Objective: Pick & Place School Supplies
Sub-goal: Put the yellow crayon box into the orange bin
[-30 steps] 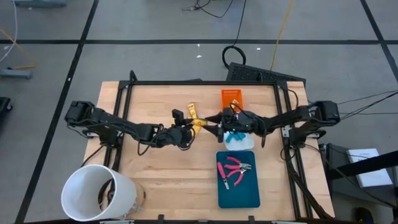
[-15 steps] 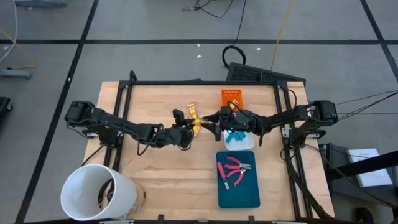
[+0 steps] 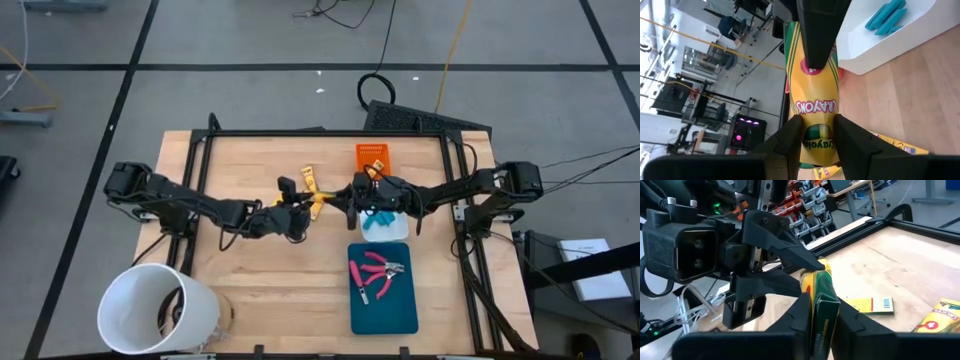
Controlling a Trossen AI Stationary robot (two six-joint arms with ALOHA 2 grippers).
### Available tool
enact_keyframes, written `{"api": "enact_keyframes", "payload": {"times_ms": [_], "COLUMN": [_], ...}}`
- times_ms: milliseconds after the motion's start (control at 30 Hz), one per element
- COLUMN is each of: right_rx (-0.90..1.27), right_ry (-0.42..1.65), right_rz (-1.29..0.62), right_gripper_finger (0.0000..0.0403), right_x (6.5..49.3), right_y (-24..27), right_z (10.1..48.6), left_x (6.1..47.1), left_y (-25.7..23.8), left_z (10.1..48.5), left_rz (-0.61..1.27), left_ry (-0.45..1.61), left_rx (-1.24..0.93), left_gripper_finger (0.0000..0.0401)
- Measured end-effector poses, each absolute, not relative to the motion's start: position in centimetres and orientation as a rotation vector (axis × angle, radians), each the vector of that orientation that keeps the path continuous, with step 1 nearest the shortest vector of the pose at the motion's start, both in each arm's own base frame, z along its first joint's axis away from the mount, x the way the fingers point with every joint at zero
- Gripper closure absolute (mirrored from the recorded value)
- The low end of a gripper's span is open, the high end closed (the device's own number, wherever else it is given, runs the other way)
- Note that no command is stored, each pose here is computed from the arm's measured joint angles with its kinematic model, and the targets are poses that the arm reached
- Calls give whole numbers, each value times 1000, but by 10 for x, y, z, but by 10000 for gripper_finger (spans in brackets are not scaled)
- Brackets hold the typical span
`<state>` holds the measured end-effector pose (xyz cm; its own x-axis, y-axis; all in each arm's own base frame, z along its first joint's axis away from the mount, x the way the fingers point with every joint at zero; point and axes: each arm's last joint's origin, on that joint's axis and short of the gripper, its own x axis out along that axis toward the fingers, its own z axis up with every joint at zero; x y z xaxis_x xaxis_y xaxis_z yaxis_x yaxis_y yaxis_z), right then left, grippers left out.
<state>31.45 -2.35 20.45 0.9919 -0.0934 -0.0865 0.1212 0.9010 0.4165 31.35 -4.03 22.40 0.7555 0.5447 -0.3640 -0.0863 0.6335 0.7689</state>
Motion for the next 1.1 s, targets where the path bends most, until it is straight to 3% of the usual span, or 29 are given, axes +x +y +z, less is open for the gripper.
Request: {"api": "enact_keyframes", "payload": {"times_ms": [167,467,633,867,1100], "right_rx": [423,378,356,357,352], "right_ry": [64,58,62,39,34], "right_rz": [-97,-114,-117,-112,-164], "right_gripper_finger": [376,376,376,374,373], "right_x": [315,315,313,303,274], "right_y": [-23,-24,-26,-38,-50], "right_z": [205,206,207,210,210], "left_x": [312,312,301,273,253], "left_y": [-50,-81,-95,-80,-44], "left_z": [225,244,260,281,264], "left_rz": [396,391,361,372,393], "left_ry": [615,382,314,355,413], "left_rx": [825,720,726,595,455], "left_gripper_finger": [284,173,140,145,168]}}
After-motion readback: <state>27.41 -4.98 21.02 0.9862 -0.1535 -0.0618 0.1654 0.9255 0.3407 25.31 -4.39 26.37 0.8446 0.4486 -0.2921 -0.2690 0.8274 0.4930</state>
